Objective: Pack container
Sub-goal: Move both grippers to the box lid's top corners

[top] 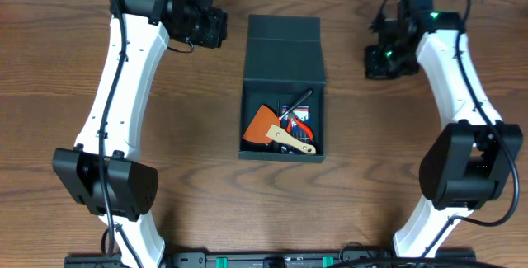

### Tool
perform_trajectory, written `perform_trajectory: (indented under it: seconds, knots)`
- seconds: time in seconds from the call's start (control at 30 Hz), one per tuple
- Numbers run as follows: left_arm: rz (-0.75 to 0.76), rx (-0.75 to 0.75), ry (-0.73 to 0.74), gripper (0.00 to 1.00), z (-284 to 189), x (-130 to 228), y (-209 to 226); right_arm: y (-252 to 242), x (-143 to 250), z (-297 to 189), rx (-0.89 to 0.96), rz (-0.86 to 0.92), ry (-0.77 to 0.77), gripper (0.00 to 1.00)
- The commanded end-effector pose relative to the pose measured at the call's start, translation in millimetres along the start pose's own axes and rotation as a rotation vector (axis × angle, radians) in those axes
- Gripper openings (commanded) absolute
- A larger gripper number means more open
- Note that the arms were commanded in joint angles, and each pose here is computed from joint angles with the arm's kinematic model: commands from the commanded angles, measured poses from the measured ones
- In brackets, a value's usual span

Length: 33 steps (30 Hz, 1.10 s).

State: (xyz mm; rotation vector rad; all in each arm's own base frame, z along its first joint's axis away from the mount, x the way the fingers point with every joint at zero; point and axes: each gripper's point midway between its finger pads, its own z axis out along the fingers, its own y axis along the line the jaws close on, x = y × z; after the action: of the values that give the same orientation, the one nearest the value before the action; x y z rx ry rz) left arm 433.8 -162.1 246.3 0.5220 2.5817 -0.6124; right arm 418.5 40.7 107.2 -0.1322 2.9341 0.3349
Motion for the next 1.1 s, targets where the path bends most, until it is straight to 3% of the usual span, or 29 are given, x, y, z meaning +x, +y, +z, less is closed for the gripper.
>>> perform_trajectory:
  seconds: [0.0, 0.23, 0.5, 0.73, 1.07]
  knots:
    - [0.131, 0.211, -0.03, 0.06, -4.1, -0.6, -25.8, 22.6, 4.1, 3.9, -0.109, -0.052, 0.001, 0.01]
    - [0.048, 0.426, -0.015, 0.06, 14.6, 6.6, -6.5, 41.1, 4.2, 2.9, -0.209, -0.042, -0.002, 0.01]
    - [-0.142, 0.638, 0.084, 0.06, 75.4, 36.2, 29.0, 41.2, 6.2, 3.5, -0.21, 0.051, 0.015, 0.01]
    - [-0.156, 0.683, 0.171, 0.06, 103.0, 65.2, 35.9, 42.5, 6.0, 14.9, -0.235, 0.121, 0.034, 0.01]
    - [-0.14, 0.615, 0.221, 0.06, 113.6, 76.3, 47.6, 38.7, 10.0, 72.2, -0.307, 0.229, 0.137, 0.01]
